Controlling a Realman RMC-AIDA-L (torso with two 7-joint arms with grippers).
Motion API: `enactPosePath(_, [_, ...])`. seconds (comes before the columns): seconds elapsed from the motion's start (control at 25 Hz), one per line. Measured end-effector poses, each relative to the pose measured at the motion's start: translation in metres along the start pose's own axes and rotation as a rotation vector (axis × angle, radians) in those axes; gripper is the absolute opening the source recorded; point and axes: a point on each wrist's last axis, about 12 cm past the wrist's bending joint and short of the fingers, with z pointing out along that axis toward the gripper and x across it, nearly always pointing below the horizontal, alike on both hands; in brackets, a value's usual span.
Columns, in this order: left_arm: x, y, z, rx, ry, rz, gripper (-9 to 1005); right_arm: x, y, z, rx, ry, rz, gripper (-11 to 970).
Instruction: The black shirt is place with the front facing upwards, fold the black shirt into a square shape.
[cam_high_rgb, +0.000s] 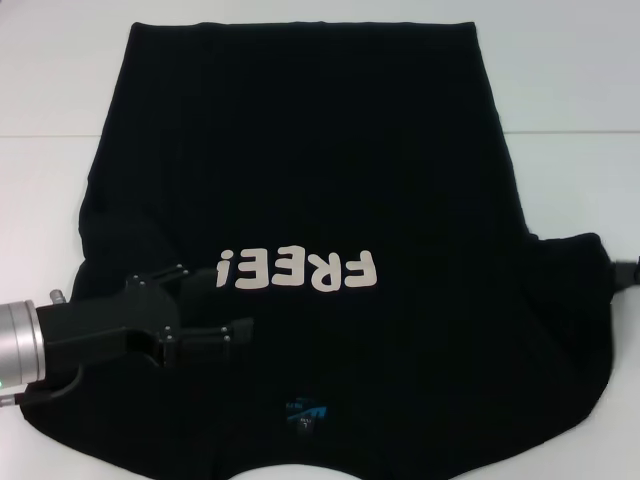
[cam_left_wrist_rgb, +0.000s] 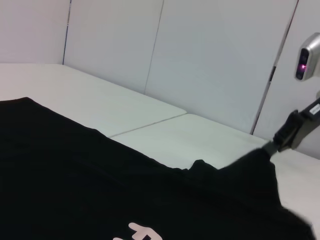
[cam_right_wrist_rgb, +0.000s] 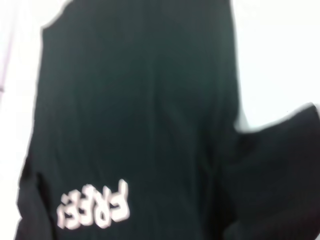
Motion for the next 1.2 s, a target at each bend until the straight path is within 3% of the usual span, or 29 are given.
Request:
enactPosePath(0.28, [0.0, 0.001, -0.001, -0.008, -0.004, -0.001, 924, -0.009, 0.014, -0.005, -0.096, -0.051, -0.059, 32])
enactPosePath(0.84, [0.002, 0.0, -0.002, -0.01, -0.003, -0.006, 920, -0.014, 0.083, 0.078, -0.076, 0.177, -0.292, 34])
enactPosePath(1.2, [0.004, -0.001, -0.002, -0.011, -0.004, -0.013, 917, -0.005, 0.103, 0.107, -0.072, 0.233, -0.371, 47])
